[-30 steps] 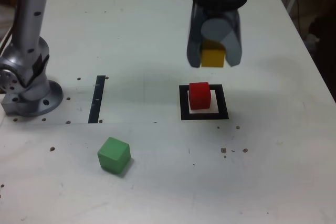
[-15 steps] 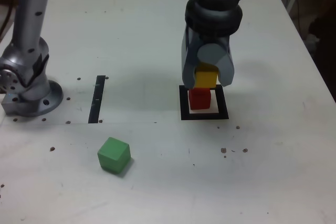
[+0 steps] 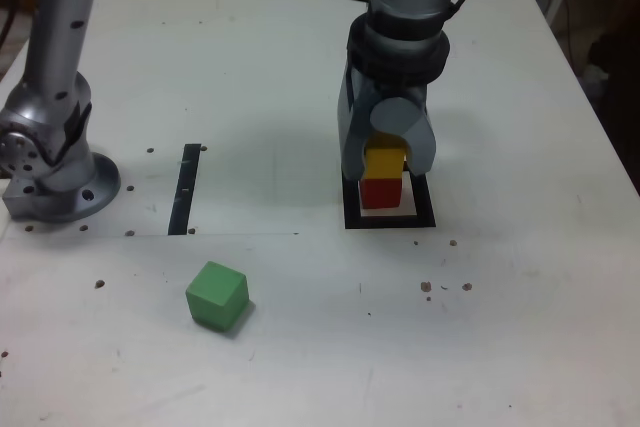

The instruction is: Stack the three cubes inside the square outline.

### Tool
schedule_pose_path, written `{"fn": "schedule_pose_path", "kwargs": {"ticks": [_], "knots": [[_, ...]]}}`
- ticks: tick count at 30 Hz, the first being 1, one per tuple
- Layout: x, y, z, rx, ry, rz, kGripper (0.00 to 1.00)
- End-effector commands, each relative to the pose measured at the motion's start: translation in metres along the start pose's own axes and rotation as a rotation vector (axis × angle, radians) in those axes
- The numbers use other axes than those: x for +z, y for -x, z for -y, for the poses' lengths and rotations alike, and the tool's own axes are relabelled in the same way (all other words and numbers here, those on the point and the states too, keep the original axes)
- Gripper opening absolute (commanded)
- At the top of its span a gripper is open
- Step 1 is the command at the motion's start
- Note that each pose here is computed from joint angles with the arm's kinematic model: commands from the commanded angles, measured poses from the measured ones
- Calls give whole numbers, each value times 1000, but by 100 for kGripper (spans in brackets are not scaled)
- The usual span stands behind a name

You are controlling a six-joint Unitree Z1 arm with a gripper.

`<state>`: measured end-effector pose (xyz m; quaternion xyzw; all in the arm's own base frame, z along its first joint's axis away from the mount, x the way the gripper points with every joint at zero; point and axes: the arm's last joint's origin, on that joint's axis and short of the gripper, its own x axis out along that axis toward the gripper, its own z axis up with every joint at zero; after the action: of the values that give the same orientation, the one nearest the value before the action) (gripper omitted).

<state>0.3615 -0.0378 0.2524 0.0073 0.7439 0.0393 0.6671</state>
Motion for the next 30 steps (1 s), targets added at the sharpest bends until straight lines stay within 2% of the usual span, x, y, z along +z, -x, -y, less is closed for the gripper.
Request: {"fn": "schedule_pose_path", "kwargs": {"ticks": [1,10,22,25,30], "knots": [[2,-3,0,-2,-1,-5,20],[5,-8,-1,0,-1,-14,22],[5,-12,-4,1,4,-17,36],[5,-13,-4,-2,4,-14,46],[4,-12,-5,-4,3,-17,75]]}}
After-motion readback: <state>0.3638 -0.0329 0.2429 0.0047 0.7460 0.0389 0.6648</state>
